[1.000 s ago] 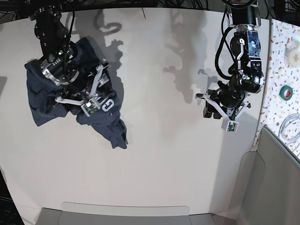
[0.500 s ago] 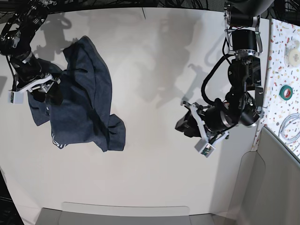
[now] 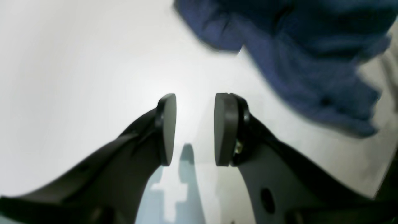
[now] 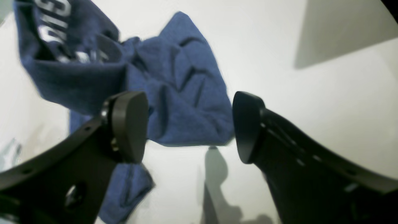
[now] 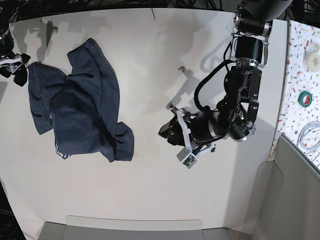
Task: Layout the t-shirt on the table in an organized manner, then fold the t-shirt properly
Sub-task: 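Reach the left gripper across and grasp the shirt's hem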
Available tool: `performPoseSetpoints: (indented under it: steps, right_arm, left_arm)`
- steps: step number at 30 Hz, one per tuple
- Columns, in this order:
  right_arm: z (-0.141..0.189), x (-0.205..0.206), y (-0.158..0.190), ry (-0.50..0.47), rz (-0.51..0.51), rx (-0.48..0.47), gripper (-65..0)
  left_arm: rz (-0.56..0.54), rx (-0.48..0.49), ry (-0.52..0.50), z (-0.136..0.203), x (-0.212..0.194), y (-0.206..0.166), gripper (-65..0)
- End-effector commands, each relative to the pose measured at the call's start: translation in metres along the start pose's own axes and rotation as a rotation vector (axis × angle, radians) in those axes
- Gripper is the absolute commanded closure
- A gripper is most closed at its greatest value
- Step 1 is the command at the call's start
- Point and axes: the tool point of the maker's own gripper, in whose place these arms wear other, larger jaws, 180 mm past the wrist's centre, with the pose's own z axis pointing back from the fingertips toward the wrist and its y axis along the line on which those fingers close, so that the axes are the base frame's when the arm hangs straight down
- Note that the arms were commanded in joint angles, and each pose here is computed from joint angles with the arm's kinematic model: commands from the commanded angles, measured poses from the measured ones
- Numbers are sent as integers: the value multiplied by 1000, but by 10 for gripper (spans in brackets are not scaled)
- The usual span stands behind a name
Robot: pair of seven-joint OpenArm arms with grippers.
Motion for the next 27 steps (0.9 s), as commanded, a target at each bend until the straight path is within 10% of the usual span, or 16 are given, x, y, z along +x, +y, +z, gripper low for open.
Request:
performPoseSetpoints:
  steps: [1, 14, 20, 27]
  right_arm:
    - [2, 8, -1, -25, 26, -10, -421]
    - [-33, -59, -20, 192, -11, -67, -409]
    - [-43, -66, 1, 211, 0, -12, -2]
    - [-59, -71, 12, 203, -10, -68, 0]
  left_arm:
    - [-29, -19, -96, 2, 35, -5, -203]
    - [232, -211, -121, -94, 88, -29, -139]
    - [235, -226, -97, -119, 94, -37, -17]
    - [267, -125, -118, -138, 94, -40, -34]
